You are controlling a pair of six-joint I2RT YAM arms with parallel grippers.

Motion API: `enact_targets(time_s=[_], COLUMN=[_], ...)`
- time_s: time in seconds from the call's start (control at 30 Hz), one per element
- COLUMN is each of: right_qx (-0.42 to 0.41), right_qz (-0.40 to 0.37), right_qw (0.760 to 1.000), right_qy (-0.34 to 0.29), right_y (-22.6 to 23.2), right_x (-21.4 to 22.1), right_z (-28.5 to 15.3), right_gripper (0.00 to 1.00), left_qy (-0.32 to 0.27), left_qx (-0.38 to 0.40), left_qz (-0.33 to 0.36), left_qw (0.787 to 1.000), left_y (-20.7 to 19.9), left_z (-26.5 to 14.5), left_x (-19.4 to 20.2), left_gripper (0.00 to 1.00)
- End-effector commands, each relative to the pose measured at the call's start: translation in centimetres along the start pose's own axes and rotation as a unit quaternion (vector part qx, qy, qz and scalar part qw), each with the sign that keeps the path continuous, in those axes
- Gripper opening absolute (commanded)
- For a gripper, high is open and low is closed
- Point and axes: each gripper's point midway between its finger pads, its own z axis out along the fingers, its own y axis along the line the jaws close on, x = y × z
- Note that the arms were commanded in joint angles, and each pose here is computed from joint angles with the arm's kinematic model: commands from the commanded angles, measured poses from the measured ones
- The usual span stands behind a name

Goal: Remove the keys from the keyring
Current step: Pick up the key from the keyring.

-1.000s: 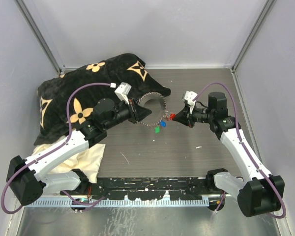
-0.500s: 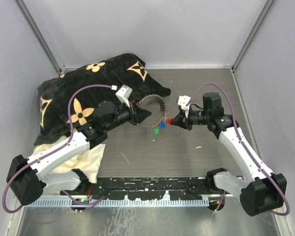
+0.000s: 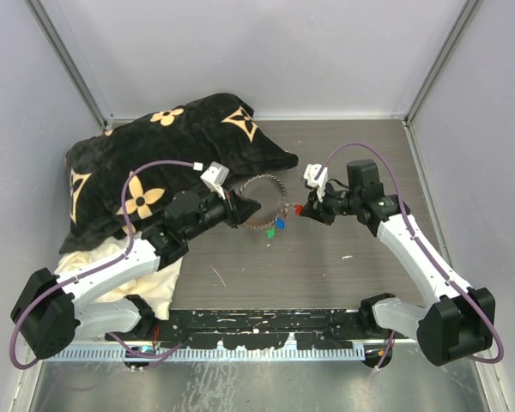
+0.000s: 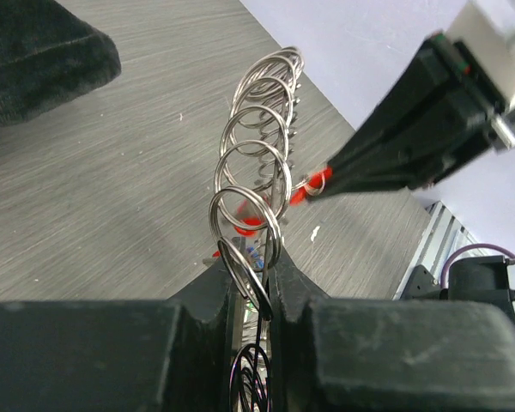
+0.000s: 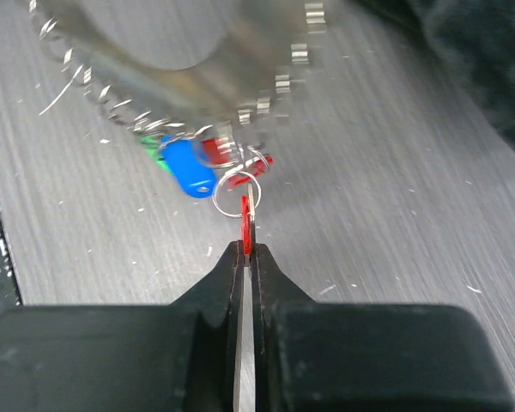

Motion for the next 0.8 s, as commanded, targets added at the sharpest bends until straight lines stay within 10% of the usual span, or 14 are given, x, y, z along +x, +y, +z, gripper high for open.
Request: enact_targets(time_s=[0.0, 0.77], right_qx=[0.072, 0.017], right_qz=[0.001, -0.010], right_qw=[0.996, 0.998], right_qy=[-0.044, -0.053], right_y=[-3.0, -1.2], right_x=[-3.2, -3.4], right_z=[-2.7, -2.3], right_gripper=[0.01, 0.01], left_qy=[-0.095, -0.103], left_qx=[0.010, 0.010], left_qz=[0.032, 0.009], left_qw=[0.995, 0.995], left_y=[-0.8, 0.5], left_z=[-0.6, 0.1], left_x=[-4.5, -2.3], left_gripper=[0.00, 0.02])
